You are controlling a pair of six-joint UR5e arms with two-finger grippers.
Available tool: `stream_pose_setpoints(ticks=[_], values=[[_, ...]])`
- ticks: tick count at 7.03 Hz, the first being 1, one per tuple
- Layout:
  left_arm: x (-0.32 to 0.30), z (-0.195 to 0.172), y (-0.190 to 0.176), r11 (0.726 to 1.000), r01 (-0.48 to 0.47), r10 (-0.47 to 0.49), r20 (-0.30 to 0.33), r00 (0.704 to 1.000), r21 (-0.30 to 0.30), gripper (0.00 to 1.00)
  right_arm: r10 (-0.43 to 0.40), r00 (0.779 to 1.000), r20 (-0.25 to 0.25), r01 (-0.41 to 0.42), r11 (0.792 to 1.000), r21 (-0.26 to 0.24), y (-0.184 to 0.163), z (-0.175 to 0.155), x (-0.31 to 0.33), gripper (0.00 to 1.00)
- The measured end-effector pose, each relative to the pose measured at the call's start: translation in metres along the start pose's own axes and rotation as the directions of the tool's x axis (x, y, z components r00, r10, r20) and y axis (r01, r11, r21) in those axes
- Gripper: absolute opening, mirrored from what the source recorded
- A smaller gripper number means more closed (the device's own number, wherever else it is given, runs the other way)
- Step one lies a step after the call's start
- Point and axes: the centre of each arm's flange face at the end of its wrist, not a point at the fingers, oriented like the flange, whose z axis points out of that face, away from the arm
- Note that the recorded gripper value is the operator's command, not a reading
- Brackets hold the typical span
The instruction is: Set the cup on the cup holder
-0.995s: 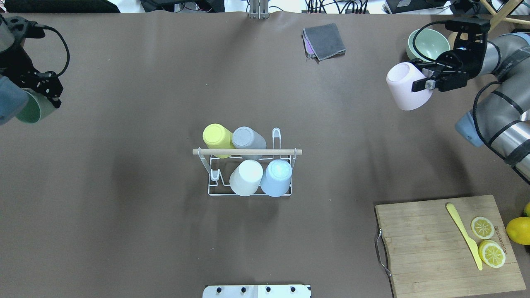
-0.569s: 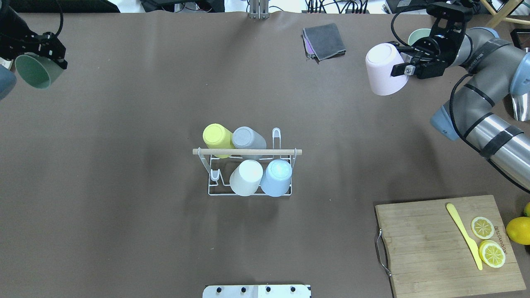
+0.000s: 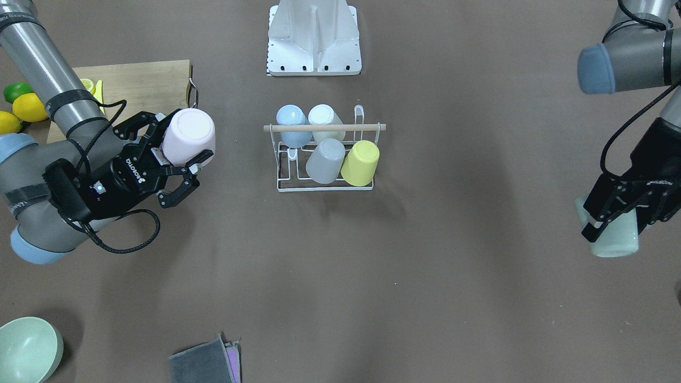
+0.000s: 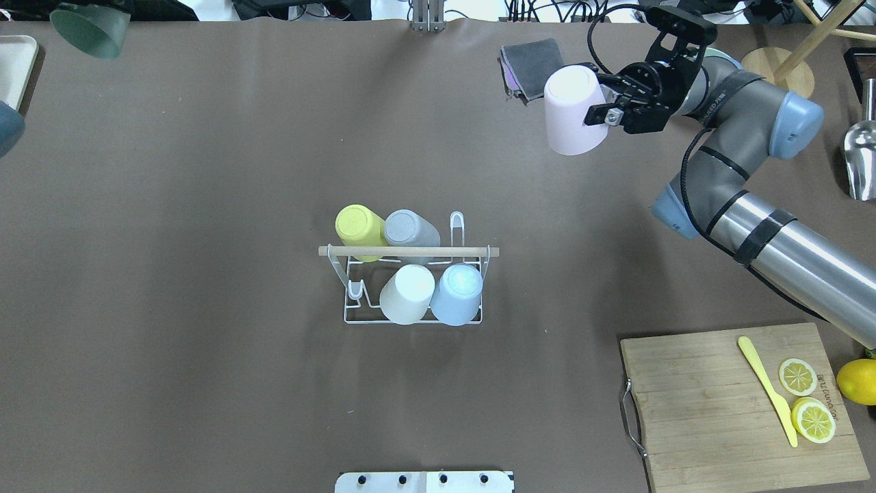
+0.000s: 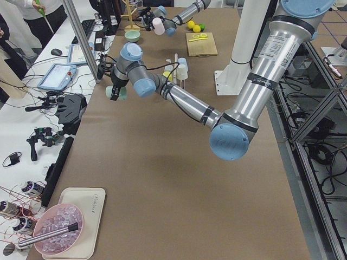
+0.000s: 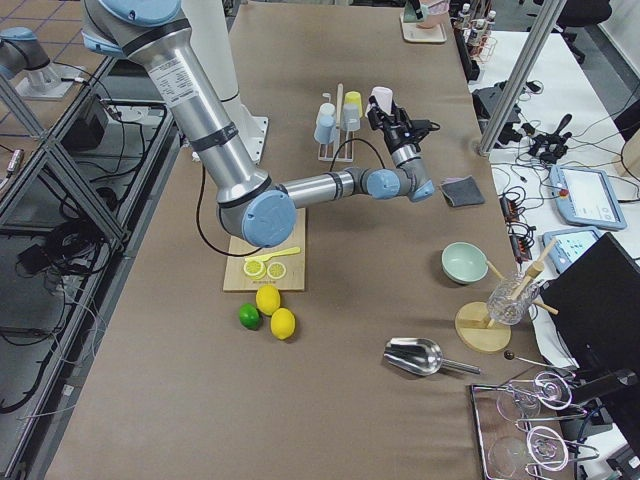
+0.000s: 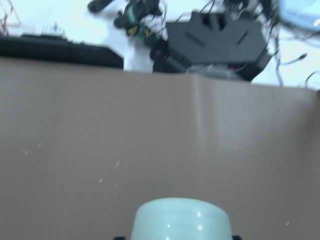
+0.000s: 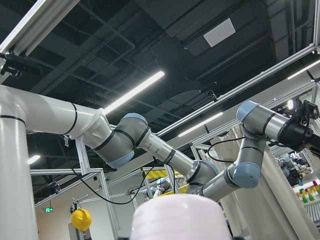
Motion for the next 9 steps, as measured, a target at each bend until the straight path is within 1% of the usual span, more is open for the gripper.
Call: stream_pose_setpoints(ticks=[1, 2, 3, 5, 7, 8, 9], values=[[0.010, -0.011, -0.002, 0.995, 0.009, -0.003, -0.057, 0.998, 0.100, 0.21, -0.022, 1.000, 0.015, 0.022, 1.000, 0.019, 0.014, 0.015, 0.009, 0.20], [0.024, -0.023, 0.001, 0.981, 0.016, 0.006, -0.116, 0.993, 0.191, 0.21, -0.040, 0.999, 0.029, 0.039, 0.999, 0.031, 0.025, 0.028, 0.014, 0.20], [0.042, -0.030, 0.009, 0.962, 0.025, 0.024, -0.177, 0.984, 0.273, 0.20, -0.055, 0.998, 0.041, 0.053, 0.998, 0.039, 0.034, 0.039, 0.018, 0.20], [0.082, -0.034, 0.040, 0.906, 0.058, 0.076, -0.297, 0.952, 0.419, 0.19, -0.090, 0.994, 0.067, 0.085, 0.994, 0.067, 0.050, 0.064, 0.024, 0.20], [0.122, -0.026, 0.085, 0.838, 0.123, 0.102, -0.373, 0.922, 0.532, 0.17, -0.112, 0.991, 0.078, 0.105, 0.991, 0.081, 0.065, 0.079, 0.029, 0.20], [0.139, -0.020, 0.113, 0.806, 0.150, 0.113, -0.398, 0.911, 0.573, 0.17, -0.119, 0.990, 0.071, 0.113, 0.990, 0.081, 0.070, 0.079, 0.034, 0.20], [0.152, -0.014, 0.141, 0.782, 0.173, 0.119, -0.417, 0.901, 0.598, 0.17, -0.134, 0.989, 0.062, 0.129, 0.989, 0.078, 0.074, 0.077, 0.038, 0.20]])
